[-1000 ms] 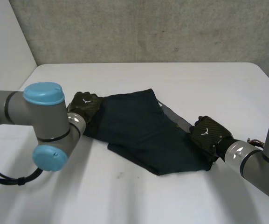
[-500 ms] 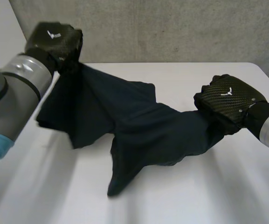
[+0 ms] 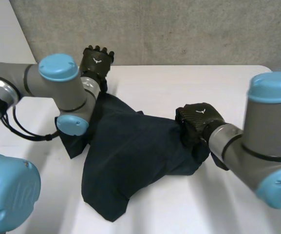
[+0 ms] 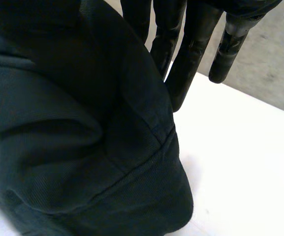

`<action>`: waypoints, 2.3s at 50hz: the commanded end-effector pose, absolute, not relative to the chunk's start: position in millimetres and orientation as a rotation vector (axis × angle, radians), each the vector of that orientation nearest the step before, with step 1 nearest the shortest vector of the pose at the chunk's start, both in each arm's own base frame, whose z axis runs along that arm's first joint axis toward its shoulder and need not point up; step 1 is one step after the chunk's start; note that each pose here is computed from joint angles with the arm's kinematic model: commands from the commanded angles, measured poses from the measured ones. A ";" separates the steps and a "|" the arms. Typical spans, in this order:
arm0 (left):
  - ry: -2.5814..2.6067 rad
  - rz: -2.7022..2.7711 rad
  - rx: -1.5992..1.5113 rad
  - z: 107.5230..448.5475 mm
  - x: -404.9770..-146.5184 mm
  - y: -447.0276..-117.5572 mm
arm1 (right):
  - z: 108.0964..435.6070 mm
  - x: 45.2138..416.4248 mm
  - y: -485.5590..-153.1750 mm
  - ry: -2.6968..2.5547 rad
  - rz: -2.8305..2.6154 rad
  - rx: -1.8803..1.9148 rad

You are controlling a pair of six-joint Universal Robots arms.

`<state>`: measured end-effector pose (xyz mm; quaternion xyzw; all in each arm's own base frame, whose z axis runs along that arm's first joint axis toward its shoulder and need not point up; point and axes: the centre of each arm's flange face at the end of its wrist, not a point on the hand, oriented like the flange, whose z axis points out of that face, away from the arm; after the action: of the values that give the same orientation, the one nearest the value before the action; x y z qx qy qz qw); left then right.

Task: Fold the shorts.

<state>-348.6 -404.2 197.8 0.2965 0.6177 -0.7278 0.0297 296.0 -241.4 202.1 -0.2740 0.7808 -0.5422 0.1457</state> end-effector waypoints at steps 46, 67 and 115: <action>2.743 -1.771 0.601 176.8 -275.9 -190.6 | 213.6 306.3 -241.6 2.219 -1.755 -0.849; 2.626 -1.780 0.839 265.9 -238.2 -223.4 | 257.2 293.8 -194.9 2.092 -1.695 -1.394; 2.733 -1.416 0.950 193.6 -256.9 -286.7 | 180.7 298.6 -226.3 2.342 -1.021 -1.277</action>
<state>-254.1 -279.1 198.5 0.2705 0.8528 -0.4435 -0.0535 290.9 -232.0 184.9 -0.3702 0.8303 -0.3824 0.1651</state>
